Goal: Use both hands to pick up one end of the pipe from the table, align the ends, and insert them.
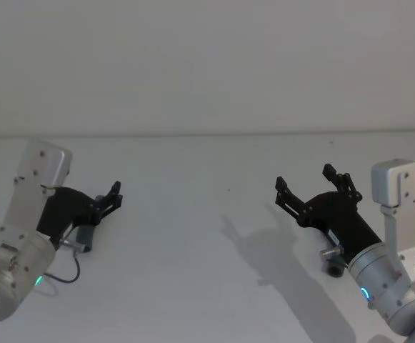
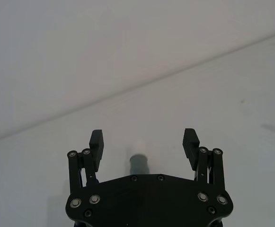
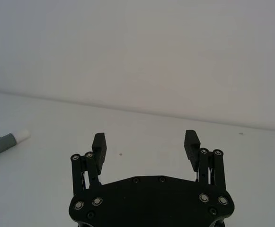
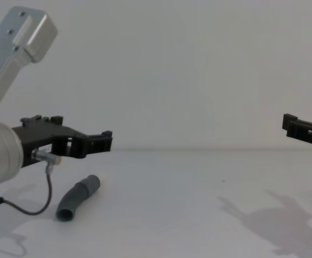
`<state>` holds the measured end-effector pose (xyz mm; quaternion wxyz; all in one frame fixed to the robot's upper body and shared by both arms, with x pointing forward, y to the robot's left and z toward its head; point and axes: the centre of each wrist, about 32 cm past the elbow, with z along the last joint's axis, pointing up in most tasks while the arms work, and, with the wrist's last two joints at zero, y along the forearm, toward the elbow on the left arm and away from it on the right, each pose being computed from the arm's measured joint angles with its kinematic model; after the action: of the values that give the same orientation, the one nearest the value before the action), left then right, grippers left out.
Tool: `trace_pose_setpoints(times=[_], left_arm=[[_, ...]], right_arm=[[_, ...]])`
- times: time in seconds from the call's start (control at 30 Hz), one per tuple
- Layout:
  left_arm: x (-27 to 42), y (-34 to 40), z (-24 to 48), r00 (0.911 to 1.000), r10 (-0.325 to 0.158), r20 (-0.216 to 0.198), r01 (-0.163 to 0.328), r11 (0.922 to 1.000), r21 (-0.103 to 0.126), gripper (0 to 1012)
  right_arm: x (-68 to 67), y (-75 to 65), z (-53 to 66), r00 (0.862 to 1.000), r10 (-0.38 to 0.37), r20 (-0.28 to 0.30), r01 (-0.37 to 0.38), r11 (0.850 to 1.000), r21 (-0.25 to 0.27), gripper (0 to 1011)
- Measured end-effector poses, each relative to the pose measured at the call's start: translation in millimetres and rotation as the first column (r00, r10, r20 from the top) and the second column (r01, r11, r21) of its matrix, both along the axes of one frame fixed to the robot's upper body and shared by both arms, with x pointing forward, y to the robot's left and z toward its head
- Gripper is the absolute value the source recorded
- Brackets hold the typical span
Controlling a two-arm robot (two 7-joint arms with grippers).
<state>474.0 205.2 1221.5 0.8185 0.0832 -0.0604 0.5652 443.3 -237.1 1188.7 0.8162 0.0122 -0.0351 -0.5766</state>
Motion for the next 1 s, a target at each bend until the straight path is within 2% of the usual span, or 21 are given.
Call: trace_pose_setpoints(times=[0.17,0.4,0.53,0.77,1.0], left_arm=[[-4.6,2.5,7.3,0.9983,0.029,-0.051,-0.028,0.9995,0.018,1001],[-8.7,5.8,15.9,0.9907,0.063,-0.121,-0.058,0.9975,0.042,1001],[-8.9,6.7,18.3,0.9872,0.070,-0.143,-0.064,0.9971,0.041,1001],[-7.0,7.1,21.9,0.9746,0.076,-0.211,-0.072,0.9970,0.029,1001],[-2.5,7.2,20.8,0.9598,0.081,-0.269,-0.078,0.9967,0.022,1001]], right_arm=[[0.0,0.0,0.0,1.000,0.000,0.000,0.000,1.000,0.000,1002],[0.0,0.0,0.0,1.000,0.000,0.000,0.000,1.000,0.000,1002],[0.0,0.0,0.0,1.000,0.000,0.000,0.000,1.000,0.000,1001],[0.0,0.0,0.0,1.000,0.000,0.000,0.000,1.000,0.000,1001],[0.0,0.0,0.0,1.000,0.000,0.000,0.000,1.000,0.000,1002]])
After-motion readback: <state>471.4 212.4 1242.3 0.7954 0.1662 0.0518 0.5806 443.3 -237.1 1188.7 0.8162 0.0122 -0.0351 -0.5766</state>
